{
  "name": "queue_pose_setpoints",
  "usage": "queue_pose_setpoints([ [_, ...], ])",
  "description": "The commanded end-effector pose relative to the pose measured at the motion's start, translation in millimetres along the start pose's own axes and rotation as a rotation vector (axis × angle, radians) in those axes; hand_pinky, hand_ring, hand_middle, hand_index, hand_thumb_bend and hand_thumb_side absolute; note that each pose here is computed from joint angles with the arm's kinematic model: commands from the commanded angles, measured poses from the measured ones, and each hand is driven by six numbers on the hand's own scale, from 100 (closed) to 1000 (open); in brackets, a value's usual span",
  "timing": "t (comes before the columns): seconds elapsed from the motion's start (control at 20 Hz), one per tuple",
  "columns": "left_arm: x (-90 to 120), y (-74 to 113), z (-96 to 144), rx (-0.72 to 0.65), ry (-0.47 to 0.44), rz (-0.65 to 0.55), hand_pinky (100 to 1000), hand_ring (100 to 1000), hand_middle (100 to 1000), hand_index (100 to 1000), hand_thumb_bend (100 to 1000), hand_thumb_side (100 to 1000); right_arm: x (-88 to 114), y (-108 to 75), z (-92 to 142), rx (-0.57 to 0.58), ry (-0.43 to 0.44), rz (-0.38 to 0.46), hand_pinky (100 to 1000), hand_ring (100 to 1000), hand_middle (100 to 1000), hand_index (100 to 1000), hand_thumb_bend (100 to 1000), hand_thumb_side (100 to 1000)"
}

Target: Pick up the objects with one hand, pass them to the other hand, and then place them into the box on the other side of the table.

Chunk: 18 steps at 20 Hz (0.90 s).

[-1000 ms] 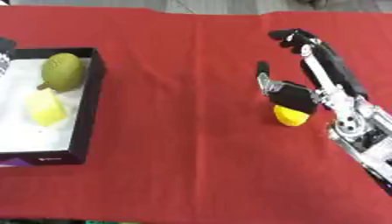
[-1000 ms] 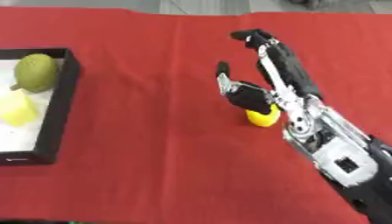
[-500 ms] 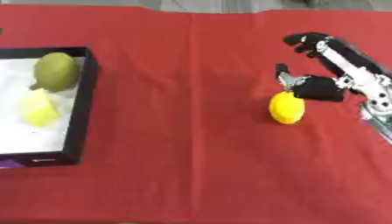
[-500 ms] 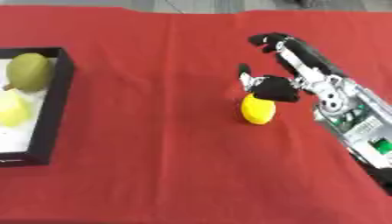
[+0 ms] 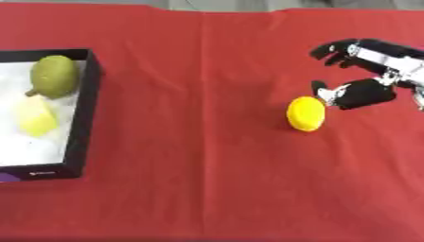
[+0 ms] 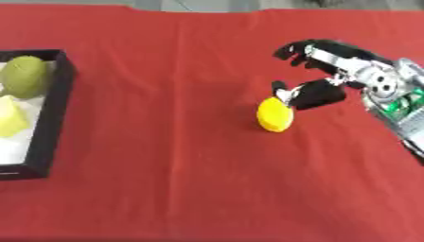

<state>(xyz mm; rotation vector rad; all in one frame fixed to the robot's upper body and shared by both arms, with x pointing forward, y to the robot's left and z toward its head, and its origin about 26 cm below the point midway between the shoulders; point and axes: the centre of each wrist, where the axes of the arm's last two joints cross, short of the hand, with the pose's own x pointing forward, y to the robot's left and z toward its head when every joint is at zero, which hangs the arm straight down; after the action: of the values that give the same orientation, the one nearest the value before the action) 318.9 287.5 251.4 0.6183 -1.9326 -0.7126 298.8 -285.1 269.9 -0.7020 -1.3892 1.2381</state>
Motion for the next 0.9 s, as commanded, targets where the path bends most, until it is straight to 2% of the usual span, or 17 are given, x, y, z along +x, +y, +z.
queue_pose_setpoints([
  [0.05,7,11.5,-3,0.023,-0.019,-0.038,886,770,762,773,100,914,3,-9.2,6,0.003,0.015,0.045,905,899,891,927,100,284],
  [0.35,9,10.9,-4,0.023,-0.026,-0.034,886,769,760,770,100,914,3,-0.7,3,0.047,0.041,0.066,910,903,887,934,100,248],
  [0.5,9,11.0,-4,0.026,-0.027,-0.032,887,768,759,769,100,912,3,4.4,3,0.084,0.058,0.076,918,909,886,937,100,188],
  [0.6,9,11.2,-4,0.029,-0.027,-0.030,886,768,758,769,100,911,2,6.3,2,0.110,0.064,0.081,921,910,885,938,100,101],
  [0.7,9,11.3,-4,0.030,-0.027,-0.029,886,768,758,769,100,911,1,6.7,3,0.129,0.072,0.084,922,910,874,939,100,100],
  [0.9,8,10.7,-4,0.031,-0.021,-0.029,886,768,757,769,100,914,0,7.2,3,0.149,0.096,0.093,926,909,874,937,154,100],
])
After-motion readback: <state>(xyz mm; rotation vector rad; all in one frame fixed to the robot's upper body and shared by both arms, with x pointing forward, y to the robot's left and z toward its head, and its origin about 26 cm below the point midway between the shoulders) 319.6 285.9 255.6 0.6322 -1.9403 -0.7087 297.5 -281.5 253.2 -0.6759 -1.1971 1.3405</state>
